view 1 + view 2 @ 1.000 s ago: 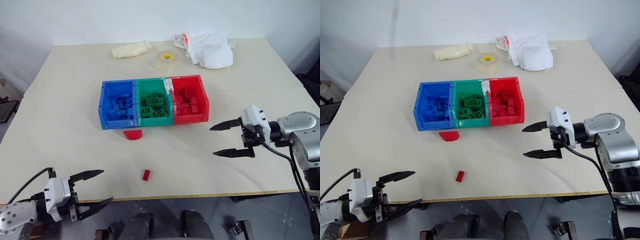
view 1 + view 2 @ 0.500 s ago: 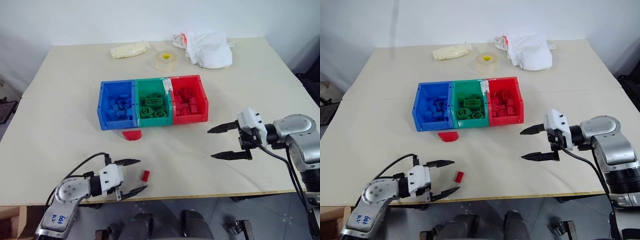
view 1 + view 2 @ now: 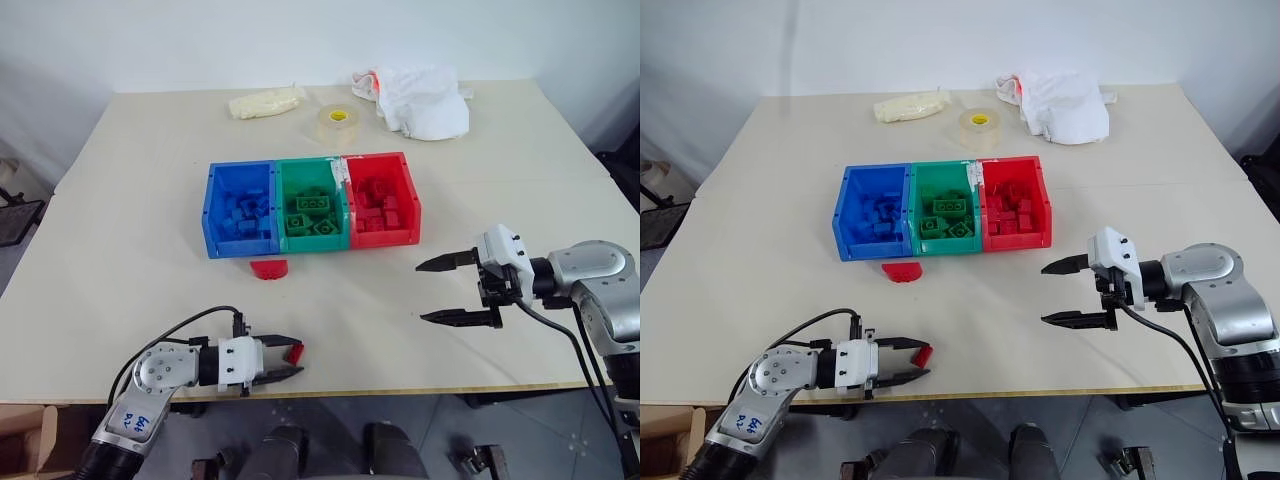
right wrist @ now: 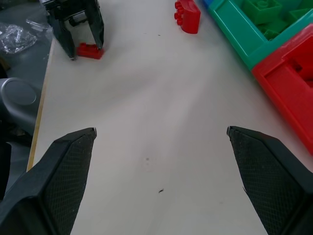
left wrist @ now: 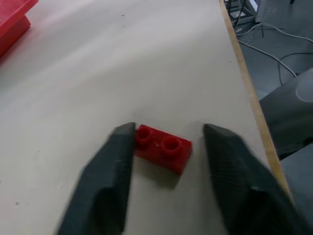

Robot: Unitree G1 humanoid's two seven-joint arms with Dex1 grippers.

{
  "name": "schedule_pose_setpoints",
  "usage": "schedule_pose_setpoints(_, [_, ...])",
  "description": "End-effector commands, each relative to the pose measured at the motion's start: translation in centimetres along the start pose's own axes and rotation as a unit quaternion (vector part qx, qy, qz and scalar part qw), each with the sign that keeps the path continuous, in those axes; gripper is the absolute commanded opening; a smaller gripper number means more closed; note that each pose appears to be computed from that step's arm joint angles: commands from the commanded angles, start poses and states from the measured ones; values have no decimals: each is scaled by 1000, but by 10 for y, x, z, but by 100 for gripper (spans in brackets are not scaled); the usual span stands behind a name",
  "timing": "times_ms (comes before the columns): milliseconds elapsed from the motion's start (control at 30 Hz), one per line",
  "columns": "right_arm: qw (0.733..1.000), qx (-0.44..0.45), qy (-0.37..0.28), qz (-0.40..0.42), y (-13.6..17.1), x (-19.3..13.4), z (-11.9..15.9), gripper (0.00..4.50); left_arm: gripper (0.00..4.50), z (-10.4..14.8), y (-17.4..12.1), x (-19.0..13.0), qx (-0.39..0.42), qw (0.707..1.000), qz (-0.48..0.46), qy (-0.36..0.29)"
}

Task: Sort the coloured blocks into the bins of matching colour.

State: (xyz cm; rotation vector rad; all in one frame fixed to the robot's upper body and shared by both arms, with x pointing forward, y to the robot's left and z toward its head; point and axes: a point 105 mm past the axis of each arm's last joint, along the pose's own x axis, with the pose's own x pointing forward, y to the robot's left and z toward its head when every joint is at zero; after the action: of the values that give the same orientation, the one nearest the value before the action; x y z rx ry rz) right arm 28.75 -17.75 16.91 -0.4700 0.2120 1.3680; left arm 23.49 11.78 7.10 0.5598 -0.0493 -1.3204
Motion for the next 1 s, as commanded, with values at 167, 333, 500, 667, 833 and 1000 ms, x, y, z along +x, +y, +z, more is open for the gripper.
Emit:
schedule_pose_setpoints(167, [999,-22,-10,-24,-2,-11,8,450,113,-19,2,2,-54,998,18,22])
schedule_pose_setpoints(333, [999,-18,-23,-42,0,-16,9,450,113,8,41,18,-37,995,88,-27])
schedule_pose_setpoints(500, [998,-15,-24,-58,3,-19,7,450,113,16,48,24,-38,995,82,-38])
schedule_pose_setpoints(667, [997,-9,-25,-70,7,-21,5,450,113,20,54,26,-37,995,78,-40])
schedule_pose_setpoints(833, [997,-5,-26,-75,10,-21,4,450,113,23,59,19,-44,995,87,-36])
schedule_pose_setpoints(1000, [997,0,-24,-76,11,-21,2,450,147,29,48,3,-77,994,63,-36])
